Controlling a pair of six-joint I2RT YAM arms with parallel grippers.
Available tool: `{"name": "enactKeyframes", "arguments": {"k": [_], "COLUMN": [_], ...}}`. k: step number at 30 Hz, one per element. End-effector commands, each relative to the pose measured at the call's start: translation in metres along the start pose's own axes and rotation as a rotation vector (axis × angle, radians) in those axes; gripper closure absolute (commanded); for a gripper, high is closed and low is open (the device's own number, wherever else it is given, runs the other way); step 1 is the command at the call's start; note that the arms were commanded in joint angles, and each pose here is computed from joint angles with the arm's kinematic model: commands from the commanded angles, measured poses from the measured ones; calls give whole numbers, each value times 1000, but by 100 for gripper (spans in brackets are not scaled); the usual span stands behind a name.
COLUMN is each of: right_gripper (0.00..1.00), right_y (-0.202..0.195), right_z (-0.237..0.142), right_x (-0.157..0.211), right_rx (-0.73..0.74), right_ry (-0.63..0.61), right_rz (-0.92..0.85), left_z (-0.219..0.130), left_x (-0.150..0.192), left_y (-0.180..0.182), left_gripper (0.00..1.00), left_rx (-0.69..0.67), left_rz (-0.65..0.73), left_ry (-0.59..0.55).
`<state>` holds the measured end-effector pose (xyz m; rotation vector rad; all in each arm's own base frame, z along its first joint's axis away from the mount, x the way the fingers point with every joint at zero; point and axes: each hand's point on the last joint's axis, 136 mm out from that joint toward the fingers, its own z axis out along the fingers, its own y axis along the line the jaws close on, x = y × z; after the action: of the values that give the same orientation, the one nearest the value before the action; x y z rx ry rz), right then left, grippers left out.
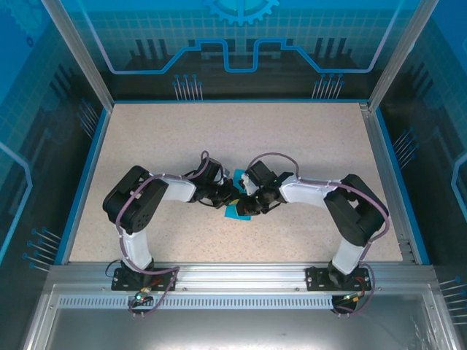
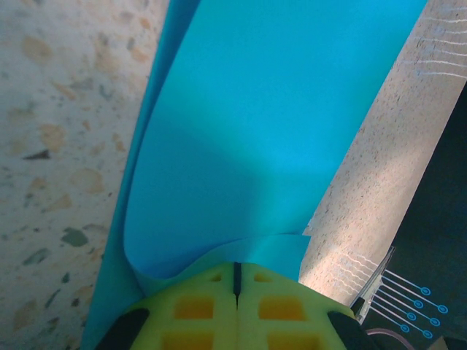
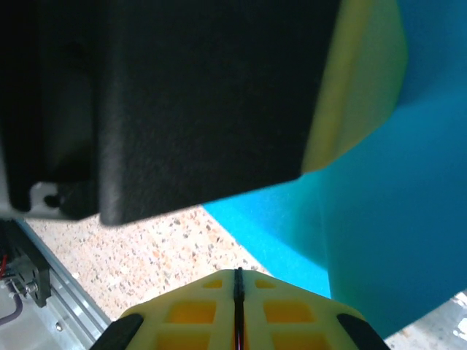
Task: Fold a paper plane with a square sheet of paper (pick it up from the middle)
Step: Fold the triangle a second time at the center of the table.
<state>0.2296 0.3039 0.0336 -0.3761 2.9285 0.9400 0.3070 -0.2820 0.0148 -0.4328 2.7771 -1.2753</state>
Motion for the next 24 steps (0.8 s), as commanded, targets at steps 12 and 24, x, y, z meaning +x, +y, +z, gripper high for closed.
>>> {"name": "enactKeyframes", "arguments": {"k": [12, 24], "right_gripper": [89, 89], "right_y": [-13, -29], "right_z": [7, 9], "right_x": [2, 11], "right_rx": [13, 36], "right_ry": [17, 40], "right_rz": [43, 88], "left_z": [5, 5], "left_x": [6, 7], "left_y": [29, 31], "left_gripper": [100, 100], "left_rx": [-94, -103], "left_rz": [-24, -23], "left_ry": [17, 24]}}
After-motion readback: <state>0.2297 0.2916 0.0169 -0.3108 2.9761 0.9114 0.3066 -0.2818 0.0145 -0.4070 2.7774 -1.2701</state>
